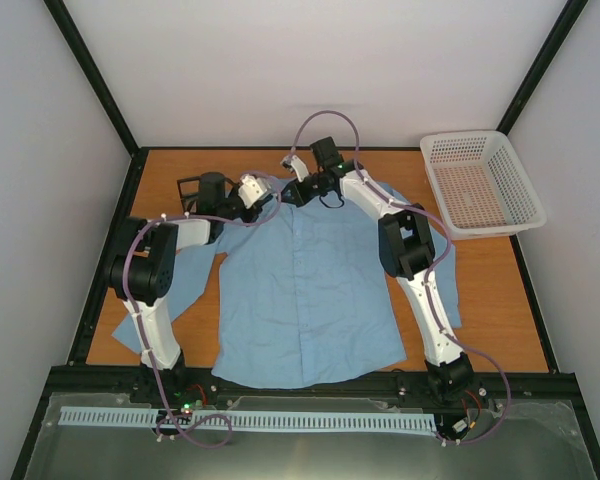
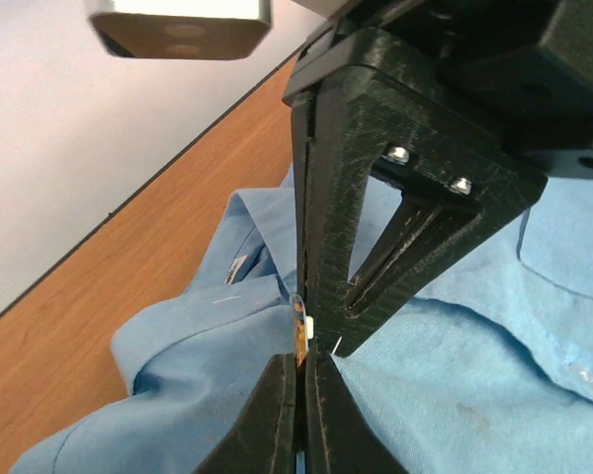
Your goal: Pin the brooch onto the clothing
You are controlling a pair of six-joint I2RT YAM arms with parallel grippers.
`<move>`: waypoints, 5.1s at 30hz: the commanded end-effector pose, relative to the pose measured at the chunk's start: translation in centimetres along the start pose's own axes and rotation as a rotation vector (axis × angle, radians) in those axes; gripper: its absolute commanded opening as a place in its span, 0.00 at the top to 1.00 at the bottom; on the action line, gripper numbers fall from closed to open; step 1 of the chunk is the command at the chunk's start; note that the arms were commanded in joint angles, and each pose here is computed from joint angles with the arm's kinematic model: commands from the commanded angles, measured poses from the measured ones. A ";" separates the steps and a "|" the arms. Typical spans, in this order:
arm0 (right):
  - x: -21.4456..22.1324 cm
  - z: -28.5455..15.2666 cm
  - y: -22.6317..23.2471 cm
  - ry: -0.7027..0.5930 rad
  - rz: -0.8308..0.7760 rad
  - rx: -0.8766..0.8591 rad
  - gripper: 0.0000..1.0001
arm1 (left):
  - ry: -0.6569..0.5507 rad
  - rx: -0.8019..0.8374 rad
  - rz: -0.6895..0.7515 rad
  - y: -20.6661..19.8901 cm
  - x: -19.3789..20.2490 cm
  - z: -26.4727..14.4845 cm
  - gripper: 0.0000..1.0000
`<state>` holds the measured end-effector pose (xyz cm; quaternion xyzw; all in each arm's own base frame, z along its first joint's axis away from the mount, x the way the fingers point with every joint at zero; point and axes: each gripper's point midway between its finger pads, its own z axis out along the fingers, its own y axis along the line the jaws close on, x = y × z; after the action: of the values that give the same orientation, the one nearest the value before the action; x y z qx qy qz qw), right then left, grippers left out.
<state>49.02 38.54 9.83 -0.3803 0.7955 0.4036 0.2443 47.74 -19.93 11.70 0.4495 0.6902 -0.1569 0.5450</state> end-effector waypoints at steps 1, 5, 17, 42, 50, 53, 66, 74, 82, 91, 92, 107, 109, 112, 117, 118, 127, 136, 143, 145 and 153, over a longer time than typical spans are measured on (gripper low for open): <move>-3.1 -1.8 1.9 -0.097 -0.043 -0.058 0.97 | -0.121 0.039 -0.089 1.5 -4.5 -1.1 0.99; -2.7 -1.3 2.1 -0.096 -0.033 -0.086 0.97 | -0.145 0.049 -0.125 1.6 -5.0 -1.1 0.99; -0.2 0.1 2.1 -0.048 -0.003 -0.116 0.97 | -0.224 0.075 -0.246 1.5 -6.0 -0.9 0.99; 1.3 -3.5 2.6 -0.134 -0.101 -0.157 0.49 | -0.133 0.128 -0.433 2.0 -1.8 -1.2 0.99; 0.5 -1.7 2.2 -0.189 -0.011 -0.182 0.42 | -0.161 0.196 -0.561 1.2 -1.7 -1.0 0.99; 0.8 -0.9 1.8 -0.181 0.017 -0.204 0.45 | -0.186 0.212 -0.575 1.0 -2.2 -1.2 0.99; 1.3 -0.1 1.7 -0.195 0.051 -0.255 0.66 | -0.207 0.264 -0.621 0.3 -2.3 -1.3 0.99; 0.9 0.1 1.7 -0.207 0.063 -0.282 0.64 | -0.205 0.295 -0.620 -0.4 -2.0 -1.4 0.99; 0.4 0.0 1.7 -0.227 0.091 -0.312 0.61 | -0.216 0.334 -0.612 -1.1 -1.9 -1.5 0.99; 0.0 -0.2 2.1 -0.226 0.099 -0.342 0.52 | -0.215 0.355 -0.614 -1.5 -1.6 -1.4 0.99; 0.1 -0.1 2.0 -0.225 0.102 -0.341 0.53 | -0.214 0.356 -0.617 -1.5 -1.6 -1.4 0.99; -0.4 0.1 1.9 -0.237 0.139 -0.353 0.52 | -0.216 0.365 -0.607 -1.9 -1.7 -1.4 0.99; -0.3 0.1 1.9 -0.237 0.136 -0.354 0.49 | -0.214 0.369 -0.611 -1.9 -1.6 -1.4 0.99; -0.1 0.1 2.1 -0.223 0.118 -0.362 0.47 | -0.212 0.374 -0.612 -1.9 -1.7 -1.3 0.99; 0.0 0.0 2.3 -0.214 0.087 -0.366 0.46 | -0.210 0.379 -0.611 -1.9 -1.7 -1.3 0.99; 0.0 0.0 2.4 -0.213 0.086 -0.368 0.46 | -0.210 0.380 -0.610 -1.9 -1.7 -1.3 0.99; -0.2 0.6 1.7 -0.214 0.111 -0.362 0.50 | -0.220 0.386 -0.580 -2.3 -2.0 -1.6 0.99; 0.2 1.0 1.2 -0.200 0.131 -0.355 0.58 | -0.232 0.395 -0.531 -2.9 -2.6 -1.9 0.99; 0.1 1.3 0.8 -0.196 0.154 -0.352 0.64 | -0.239 0.397 -0.456 -3.8 -3.1 -2.1 0.99; 0.1 1.4 0.7 -0.194 0.157 -0.351 0.66 | -0.242 0.402 -0.422 -4.2 -3.4 -2.2 0.99; 0.1 1.7 -0.1 -0.189 0.225 -0.326 0.71 | -0.264 0.372 -0.254 -5.6 -4.7 -3.0 0.99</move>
<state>46.84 39.89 10.16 -0.3220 0.6988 0.6109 0.1862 45.73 -19.56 12.32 0.3275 0.7009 -0.3868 0.5019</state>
